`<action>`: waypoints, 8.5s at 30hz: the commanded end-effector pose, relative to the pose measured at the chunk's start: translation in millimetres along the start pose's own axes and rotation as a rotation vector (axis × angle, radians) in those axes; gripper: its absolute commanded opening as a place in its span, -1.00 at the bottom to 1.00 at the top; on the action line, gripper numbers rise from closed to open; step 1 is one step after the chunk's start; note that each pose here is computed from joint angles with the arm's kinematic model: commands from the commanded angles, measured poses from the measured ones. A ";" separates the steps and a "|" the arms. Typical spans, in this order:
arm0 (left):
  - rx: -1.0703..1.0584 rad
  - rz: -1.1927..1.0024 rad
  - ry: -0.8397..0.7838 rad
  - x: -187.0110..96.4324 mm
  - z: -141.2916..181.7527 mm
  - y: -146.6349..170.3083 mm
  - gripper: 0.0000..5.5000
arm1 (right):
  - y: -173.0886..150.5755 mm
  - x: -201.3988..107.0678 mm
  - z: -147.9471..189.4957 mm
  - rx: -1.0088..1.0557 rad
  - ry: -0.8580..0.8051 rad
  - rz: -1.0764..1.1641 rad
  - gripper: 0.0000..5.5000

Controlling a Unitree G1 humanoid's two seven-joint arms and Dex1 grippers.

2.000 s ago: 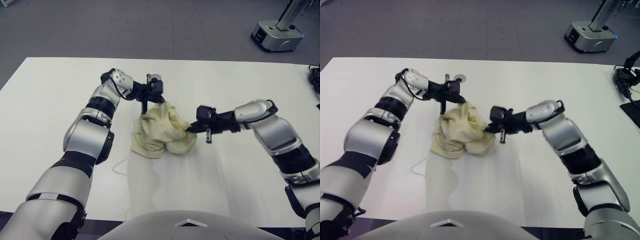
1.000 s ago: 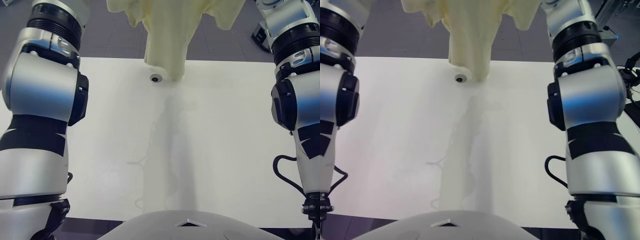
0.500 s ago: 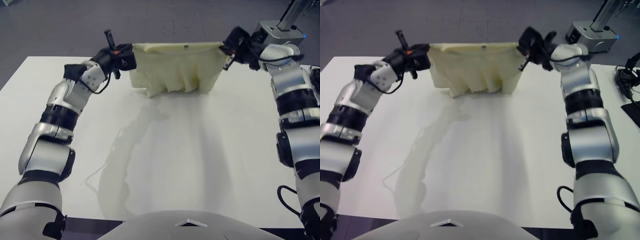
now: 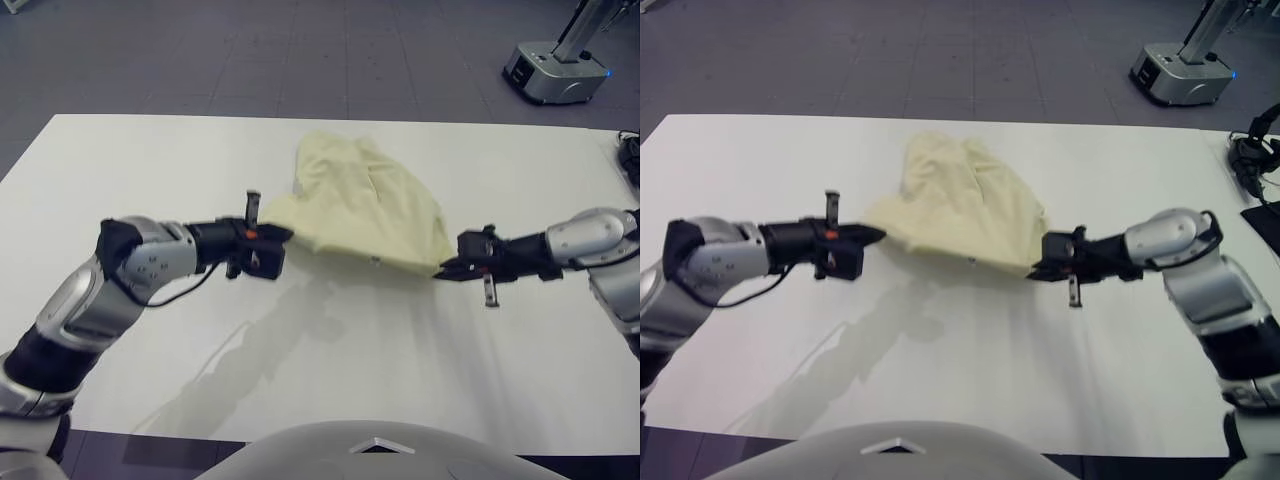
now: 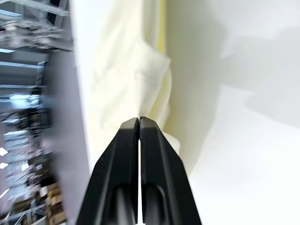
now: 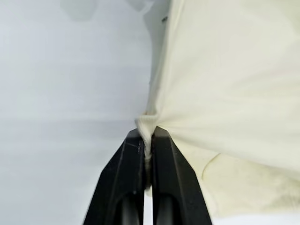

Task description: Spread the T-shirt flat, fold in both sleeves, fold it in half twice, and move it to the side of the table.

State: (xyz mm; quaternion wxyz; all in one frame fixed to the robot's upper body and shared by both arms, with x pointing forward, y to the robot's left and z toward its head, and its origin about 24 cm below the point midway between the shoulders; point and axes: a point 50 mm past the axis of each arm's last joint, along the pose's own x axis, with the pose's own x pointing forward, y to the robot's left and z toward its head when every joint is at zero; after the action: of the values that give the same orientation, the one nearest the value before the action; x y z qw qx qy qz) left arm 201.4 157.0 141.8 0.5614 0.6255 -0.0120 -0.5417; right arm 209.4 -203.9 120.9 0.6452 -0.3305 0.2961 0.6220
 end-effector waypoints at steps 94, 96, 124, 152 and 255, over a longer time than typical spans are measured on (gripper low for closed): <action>-0.836 0.565 0.310 13.7 -105.8 52.5 0.95 | -164.2 26.0 34.2 0.978 -0.544 -0.611 0.96; -0.855 0.546 0.289 32.0 -103.0 47.4 0.95 | -170.0 34.6 34.2 1.019 -0.530 -0.604 0.96; -0.782 0.501 0.275 46.2 -79.5 39.3 0.96 | -166.9 77.0 9.4 1.016 -0.313 -0.520 -0.62; -0.817 0.451 0.272 50.6 -69.7 24.5 0.96 | -108.5 127.9 82.1 0.519 -0.265 -0.379 -0.82; -0.793 0.342 0.286 60.6 -61.3 4.5 0.96 | -138.1 134.3 63.9 0.771 -0.362 -0.421 0.39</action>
State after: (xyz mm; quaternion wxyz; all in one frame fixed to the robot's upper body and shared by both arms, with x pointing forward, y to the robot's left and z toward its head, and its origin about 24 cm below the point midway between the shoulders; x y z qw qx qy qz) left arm 273.6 162.3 91.3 0.8374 0.4176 0.1716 -0.3080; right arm 354.9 -72.8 65.6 0.8769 -0.0004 0.3088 0.3684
